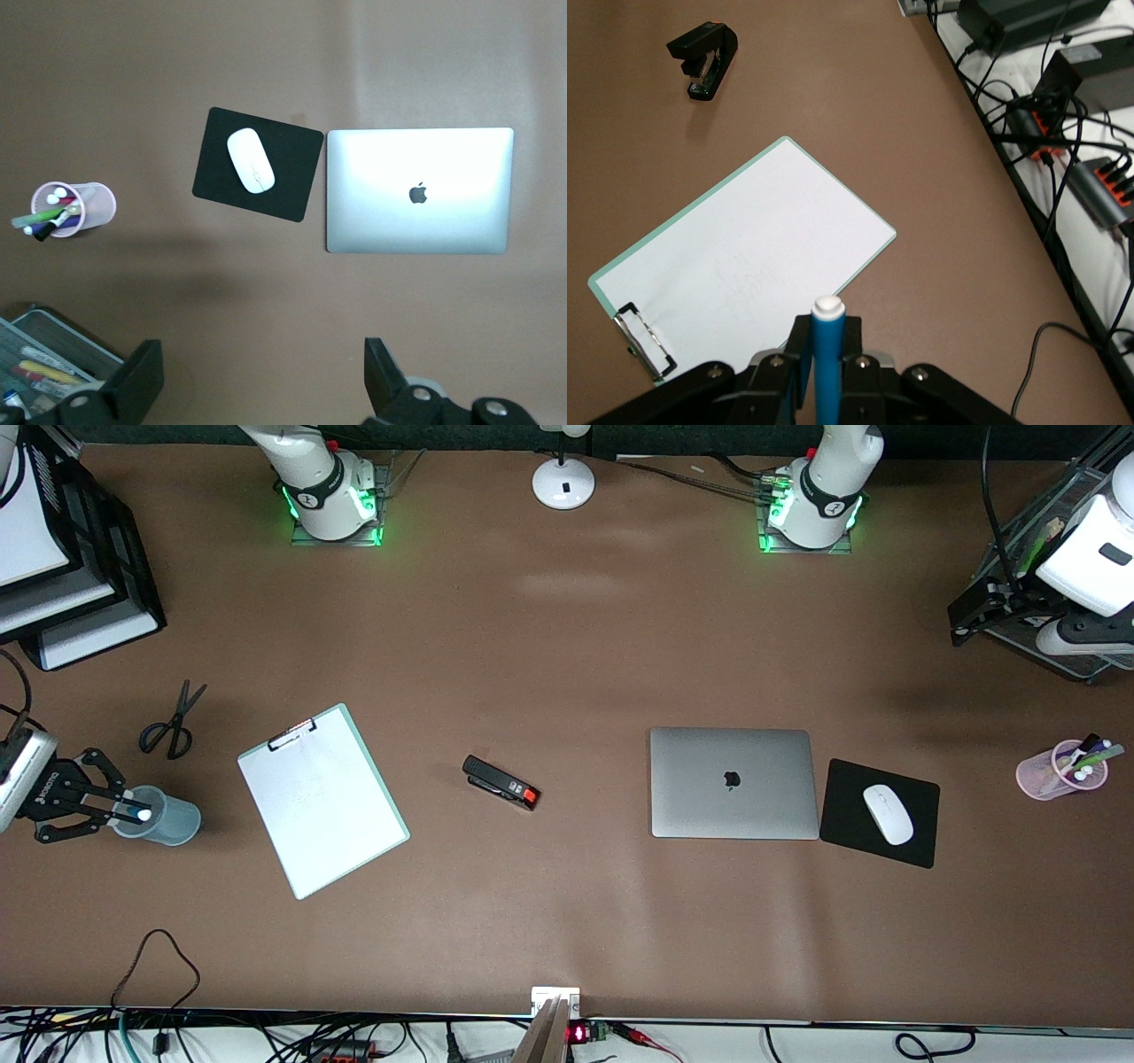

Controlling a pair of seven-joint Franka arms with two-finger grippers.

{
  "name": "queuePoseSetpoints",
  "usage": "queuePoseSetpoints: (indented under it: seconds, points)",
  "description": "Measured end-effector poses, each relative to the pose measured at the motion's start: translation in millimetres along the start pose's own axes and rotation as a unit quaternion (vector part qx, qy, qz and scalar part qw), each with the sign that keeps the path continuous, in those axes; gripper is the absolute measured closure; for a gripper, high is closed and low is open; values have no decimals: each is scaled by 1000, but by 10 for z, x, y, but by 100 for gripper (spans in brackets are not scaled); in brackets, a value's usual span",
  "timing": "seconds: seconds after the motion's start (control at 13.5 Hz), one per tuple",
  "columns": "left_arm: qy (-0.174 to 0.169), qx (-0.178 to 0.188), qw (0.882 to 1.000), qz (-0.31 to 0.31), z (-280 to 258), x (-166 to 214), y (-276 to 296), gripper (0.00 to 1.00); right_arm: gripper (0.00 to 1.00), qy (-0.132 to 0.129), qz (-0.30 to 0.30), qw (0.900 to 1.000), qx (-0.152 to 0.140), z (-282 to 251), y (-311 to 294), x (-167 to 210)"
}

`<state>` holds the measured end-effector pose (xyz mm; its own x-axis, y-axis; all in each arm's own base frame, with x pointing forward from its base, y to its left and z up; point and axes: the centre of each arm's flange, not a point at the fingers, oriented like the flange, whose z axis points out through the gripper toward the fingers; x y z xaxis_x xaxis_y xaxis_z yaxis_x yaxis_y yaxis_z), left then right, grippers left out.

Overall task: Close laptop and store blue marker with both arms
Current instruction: 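Lower the blue marker into the cup and open the right gripper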

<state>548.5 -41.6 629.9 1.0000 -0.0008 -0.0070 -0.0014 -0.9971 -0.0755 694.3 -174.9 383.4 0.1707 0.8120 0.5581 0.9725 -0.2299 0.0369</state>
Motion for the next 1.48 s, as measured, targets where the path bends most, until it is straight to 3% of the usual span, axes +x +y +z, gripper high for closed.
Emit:
queuePoseSetpoints:
  seconds: [0.44,1.04,1.48]
  points:
    - [-3,-8,1000,8,28,0,-5,0,82,55,-51,997,-11,21,2,-277]
    - [-9,-36,999,7,56,-6,42,0,82,68,-46,997,5,171,-87,-985]
    - [-9,-36,999,6,60,-5,31,0,82,73,-56,996,10,263,-108,-1099]
